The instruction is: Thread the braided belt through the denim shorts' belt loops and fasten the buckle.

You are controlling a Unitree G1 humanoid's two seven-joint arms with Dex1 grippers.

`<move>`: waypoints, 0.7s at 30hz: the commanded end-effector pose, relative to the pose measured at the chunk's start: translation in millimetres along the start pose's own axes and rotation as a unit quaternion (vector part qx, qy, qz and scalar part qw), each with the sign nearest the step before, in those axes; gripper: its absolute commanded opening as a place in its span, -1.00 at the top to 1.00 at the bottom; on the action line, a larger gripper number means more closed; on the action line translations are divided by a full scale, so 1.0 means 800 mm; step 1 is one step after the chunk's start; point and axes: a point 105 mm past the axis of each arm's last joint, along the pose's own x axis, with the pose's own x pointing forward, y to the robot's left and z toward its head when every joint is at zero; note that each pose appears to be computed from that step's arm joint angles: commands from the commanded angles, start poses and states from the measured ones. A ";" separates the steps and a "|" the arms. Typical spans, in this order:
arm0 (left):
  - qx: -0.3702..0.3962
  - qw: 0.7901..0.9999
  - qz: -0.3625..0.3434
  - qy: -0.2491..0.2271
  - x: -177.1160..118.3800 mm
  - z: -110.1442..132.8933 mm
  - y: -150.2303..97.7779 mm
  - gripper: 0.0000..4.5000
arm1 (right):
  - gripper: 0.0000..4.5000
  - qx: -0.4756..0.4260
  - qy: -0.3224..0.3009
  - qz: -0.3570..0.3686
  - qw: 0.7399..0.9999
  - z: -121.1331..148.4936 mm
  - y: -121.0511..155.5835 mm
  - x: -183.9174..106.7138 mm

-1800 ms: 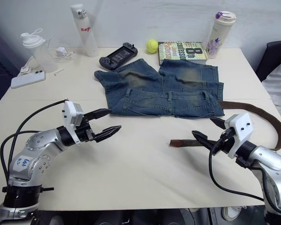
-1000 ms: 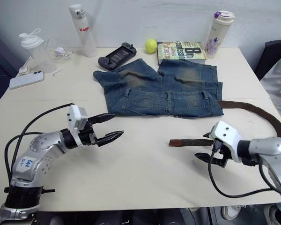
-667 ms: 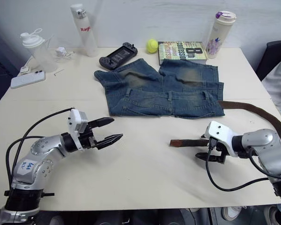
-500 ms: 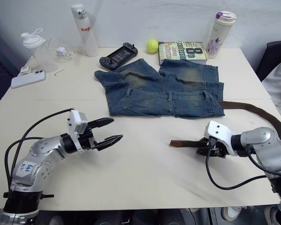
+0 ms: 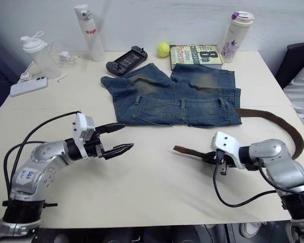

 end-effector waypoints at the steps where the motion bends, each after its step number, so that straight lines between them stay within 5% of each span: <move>1: 0.021 0.998 -0.064 0.002 0.022 0.005 -0.008 -1.00 | 0.97 -0.047 -0.031 0.012 0.998 0.047 0.013 0.009; 9: 0.045 0.983 -0.173 0.048 0.059 -0.022 -0.037 -1.00 | 0.97 -0.078 -0.038 0.026 0.996 0.083 0.027 0.018; 20: 0.061 0.980 -0.185 0.035 0.073 -0.019 -0.040 -1.00 | 0.97 -0.082 -0.032 0.025 0.996 0.089 0.029 0.017; 21: 0.062 0.980 -0.188 0.035 0.073 -0.019 -0.042 -0.76 | 1.00 -0.082 -0.032 0.024 0.996 0.089 0.029 0.017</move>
